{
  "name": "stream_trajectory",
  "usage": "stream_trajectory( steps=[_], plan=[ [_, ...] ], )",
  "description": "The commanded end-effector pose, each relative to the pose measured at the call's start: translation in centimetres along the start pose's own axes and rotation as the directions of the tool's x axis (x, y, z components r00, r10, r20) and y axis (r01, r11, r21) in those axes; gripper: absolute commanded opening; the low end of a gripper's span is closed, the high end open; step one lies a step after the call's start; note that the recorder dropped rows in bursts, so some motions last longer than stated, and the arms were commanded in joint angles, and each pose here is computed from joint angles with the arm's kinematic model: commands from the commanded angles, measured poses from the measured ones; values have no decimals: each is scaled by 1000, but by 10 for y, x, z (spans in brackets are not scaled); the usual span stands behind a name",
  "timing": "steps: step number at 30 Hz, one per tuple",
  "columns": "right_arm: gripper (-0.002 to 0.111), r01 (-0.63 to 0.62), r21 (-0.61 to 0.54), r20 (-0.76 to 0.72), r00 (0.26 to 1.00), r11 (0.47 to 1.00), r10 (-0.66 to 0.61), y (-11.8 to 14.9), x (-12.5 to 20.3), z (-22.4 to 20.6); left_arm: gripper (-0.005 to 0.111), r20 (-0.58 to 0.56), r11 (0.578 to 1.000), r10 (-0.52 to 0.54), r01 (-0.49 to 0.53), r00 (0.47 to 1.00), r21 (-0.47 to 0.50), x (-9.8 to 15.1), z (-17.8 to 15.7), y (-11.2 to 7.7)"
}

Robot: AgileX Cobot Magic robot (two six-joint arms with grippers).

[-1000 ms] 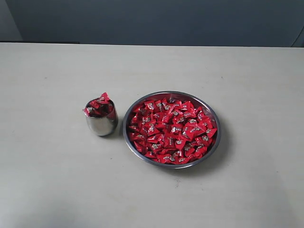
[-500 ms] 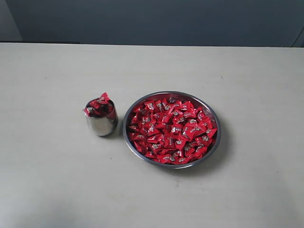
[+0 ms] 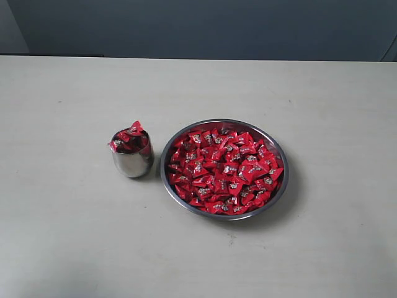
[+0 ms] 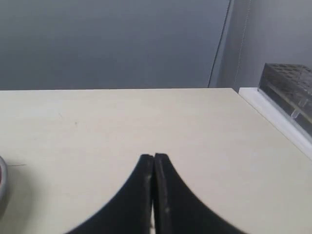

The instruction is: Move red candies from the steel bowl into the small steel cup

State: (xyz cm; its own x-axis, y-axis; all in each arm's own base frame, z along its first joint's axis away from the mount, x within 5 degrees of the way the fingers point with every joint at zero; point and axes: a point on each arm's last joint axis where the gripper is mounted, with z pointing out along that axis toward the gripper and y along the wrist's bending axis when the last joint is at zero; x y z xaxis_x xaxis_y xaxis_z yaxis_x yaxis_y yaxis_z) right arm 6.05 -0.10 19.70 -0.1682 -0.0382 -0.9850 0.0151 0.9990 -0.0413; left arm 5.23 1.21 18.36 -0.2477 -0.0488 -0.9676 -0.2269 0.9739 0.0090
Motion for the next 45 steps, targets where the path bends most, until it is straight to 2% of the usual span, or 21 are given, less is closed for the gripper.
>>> stream_trajectory(
  steps=[1, 13, 45],
  plan=[
    [-1, -6, 5, -7, 1000, 1000, 6, 0, 7, -1, 0, 8, 1000, 0, 0, 1000, 9, 1, 0, -1],
    [-1, -14, 0, -73, 997, 1000, 14, 1, 13, -2, 0, 8, 1000, 0, 0, 1000, 9, 1, 0, -1],
    [-1, -13, 0, -77, 997, 1000, 13, 1, 14, -2, 0, 8, 1000, 0, 0, 1000, 9, 1, 0, -1]
  ],
)
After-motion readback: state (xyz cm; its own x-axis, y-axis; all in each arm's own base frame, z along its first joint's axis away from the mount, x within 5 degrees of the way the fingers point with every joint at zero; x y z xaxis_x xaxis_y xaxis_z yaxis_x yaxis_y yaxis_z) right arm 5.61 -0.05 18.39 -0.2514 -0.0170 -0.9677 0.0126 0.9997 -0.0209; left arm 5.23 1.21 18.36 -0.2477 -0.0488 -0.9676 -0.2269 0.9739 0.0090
